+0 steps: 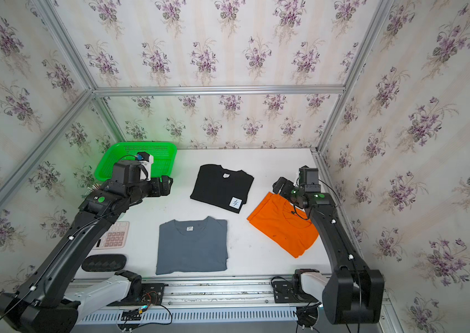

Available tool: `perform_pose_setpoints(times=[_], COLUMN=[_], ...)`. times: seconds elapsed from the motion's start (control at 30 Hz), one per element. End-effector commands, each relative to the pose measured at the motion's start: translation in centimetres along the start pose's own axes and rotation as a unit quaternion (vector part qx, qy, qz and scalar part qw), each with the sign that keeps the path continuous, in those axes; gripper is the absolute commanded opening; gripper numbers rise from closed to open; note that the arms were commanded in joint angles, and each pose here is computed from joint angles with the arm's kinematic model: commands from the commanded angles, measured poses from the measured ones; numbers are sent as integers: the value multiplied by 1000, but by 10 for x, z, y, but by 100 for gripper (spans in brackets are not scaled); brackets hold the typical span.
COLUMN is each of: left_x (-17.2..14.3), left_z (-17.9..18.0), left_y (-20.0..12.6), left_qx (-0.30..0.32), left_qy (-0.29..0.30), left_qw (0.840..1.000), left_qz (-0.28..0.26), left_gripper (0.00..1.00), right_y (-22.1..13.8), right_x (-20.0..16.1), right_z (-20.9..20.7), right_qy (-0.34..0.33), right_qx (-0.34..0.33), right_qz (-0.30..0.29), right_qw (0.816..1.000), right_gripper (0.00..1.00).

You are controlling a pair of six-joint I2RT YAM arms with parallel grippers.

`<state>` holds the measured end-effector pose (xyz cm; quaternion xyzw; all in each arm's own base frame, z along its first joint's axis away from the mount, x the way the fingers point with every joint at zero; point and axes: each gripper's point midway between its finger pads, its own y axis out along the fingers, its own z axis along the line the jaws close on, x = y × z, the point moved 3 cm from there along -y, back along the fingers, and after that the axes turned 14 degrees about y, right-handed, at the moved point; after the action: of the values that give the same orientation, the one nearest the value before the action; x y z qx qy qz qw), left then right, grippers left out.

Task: Put the folded t-shirts into the basket
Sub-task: Adjust the T-shirt at the center of the board.

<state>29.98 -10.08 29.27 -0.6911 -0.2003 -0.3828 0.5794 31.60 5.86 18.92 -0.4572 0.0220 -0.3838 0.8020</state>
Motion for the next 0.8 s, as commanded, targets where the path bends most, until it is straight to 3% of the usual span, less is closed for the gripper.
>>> perform_pose_setpoints(times=[0.0, 0.1, 0.23, 0.4, 0.6, 0.77], left_x=[-7, -11, -14, -16, -14, 12], left_z=[-9, -14, -15, 4, 47, 65], left_y=[13, 32, 50, 62, 80, 104], left_qx=[-37, -57, -61, -13, 60, 88], left_qy=[-13, -22, -32, -56, -114, -79], left_qw=[999, 996, 994, 994, 986, 988], left_qz=[34, 61, 84, 94, 109, 96], left_gripper=[94, 93, 93, 93, 93, 93], right_y=[15, 37, 72, 122, 182, 211], right_x=[-12, -19, -26, -32, -24, -23], right_z=[14, 21, 39, 81, 99, 91], right_qy=[-13, -34, -67, -108, -142, -159], right_qx=[0, -31, -60, -64, -130, -165], right_qz=[26, 31, 38, 53, 38, 14], right_qw=[1000, 998, 995, 991, 981, 973], right_gripper=[98, 96, 85, 68, 63, 64])
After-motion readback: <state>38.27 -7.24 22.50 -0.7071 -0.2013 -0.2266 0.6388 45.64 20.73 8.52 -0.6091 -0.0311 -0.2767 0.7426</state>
